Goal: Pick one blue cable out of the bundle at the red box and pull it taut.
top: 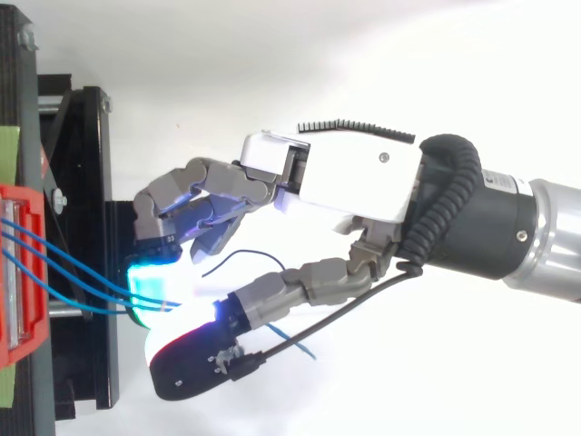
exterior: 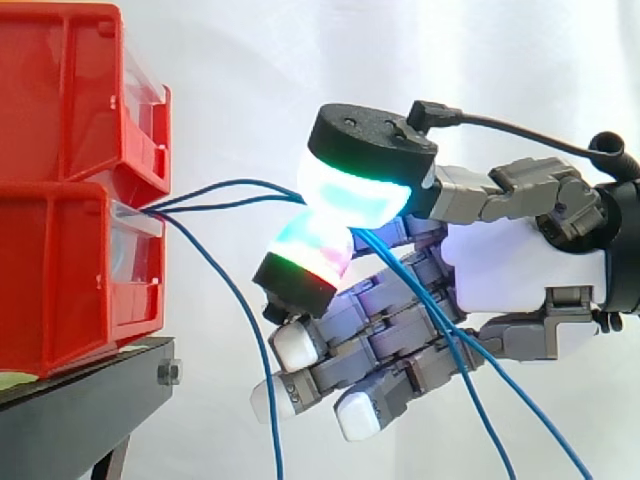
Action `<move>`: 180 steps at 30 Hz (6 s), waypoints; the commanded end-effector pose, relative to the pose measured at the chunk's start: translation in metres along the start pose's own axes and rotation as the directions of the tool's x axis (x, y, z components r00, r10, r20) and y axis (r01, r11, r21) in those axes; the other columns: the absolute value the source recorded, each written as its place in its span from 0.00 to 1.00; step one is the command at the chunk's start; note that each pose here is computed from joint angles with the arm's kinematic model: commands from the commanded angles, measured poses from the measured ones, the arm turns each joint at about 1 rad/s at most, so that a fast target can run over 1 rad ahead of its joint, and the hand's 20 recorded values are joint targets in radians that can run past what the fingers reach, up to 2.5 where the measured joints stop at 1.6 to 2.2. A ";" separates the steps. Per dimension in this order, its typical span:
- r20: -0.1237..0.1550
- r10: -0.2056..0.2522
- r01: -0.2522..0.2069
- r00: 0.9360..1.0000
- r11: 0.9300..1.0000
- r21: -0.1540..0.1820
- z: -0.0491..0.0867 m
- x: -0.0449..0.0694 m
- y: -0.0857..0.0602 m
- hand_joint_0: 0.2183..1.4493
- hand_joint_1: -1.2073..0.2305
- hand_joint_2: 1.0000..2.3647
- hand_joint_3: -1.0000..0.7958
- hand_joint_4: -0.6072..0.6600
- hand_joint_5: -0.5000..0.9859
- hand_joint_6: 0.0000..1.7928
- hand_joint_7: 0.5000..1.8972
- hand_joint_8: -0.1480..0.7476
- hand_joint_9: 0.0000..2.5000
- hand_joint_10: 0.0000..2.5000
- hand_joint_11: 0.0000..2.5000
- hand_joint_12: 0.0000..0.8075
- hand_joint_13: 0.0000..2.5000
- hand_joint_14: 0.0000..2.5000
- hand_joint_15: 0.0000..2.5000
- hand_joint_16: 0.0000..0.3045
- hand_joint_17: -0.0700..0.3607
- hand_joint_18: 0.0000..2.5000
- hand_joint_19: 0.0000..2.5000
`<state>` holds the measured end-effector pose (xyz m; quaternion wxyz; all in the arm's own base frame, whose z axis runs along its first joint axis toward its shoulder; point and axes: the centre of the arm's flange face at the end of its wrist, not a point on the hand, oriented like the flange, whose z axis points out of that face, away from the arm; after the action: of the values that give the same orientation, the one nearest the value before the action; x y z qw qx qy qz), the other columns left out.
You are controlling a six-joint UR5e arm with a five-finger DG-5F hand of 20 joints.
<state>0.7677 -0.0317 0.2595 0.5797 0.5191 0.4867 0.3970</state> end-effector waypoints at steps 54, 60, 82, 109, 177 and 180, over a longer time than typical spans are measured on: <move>-0.004 0.000 0.000 1.000 1.000 -0.001 0.000 -0.001 0.000 0.26 0.46 0.00 0.28 0.68 0.20 0.46 0.47 0.60 0.27 0.01 0.32 0.56 0.24 0.00 0.10 0.20 0.48 0.31 0.19; -0.006 -0.003 0.003 1.000 1.000 0.002 0.000 0.000 0.000 0.29 0.41 0.01 0.34 0.67 0.20 0.45 0.50 0.59 0.27 0.01 0.33 0.55 0.24 0.00 0.10 0.20 0.48 0.31 0.19; -0.005 -0.001 0.001 1.000 1.000 -0.001 0.000 0.000 0.000 0.34 0.27 0.01 0.45 0.64 0.20 0.47 0.51 0.58 0.27 0.01 0.33 0.54 0.24 0.00 0.10 0.19 0.46 0.31 0.19; -0.006 -0.001 0.001 1.000 1.000 0.002 0.000 0.000 0.000 0.43 0.22 0.01 0.43 0.56 0.19 0.48 0.51 0.54 0.25 0.01 0.32 0.51 0.23 0.00 0.09 0.18 0.45 0.29 0.17; -0.014 -0.005 0.005 1.000 1.000 -0.002 0.000 0.001 0.000 0.26 0.38 0.00 0.31 0.65 0.20 0.44 0.51 0.57 0.23 0.01 0.27 0.56 0.20 0.00 0.09 0.20 0.48 0.27 0.19; -0.013 -0.005 0.004 1.000 1.000 -0.002 0.000 0.000 0.000 0.24 0.39 0.00 0.28 0.66 0.20 0.44 0.50 0.59 0.24 0.01 0.28 0.57 0.21 0.00 0.09 0.21 0.49 0.27 0.19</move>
<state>0.7679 -0.0320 0.2594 0.5779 0.5151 0.4911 0.3994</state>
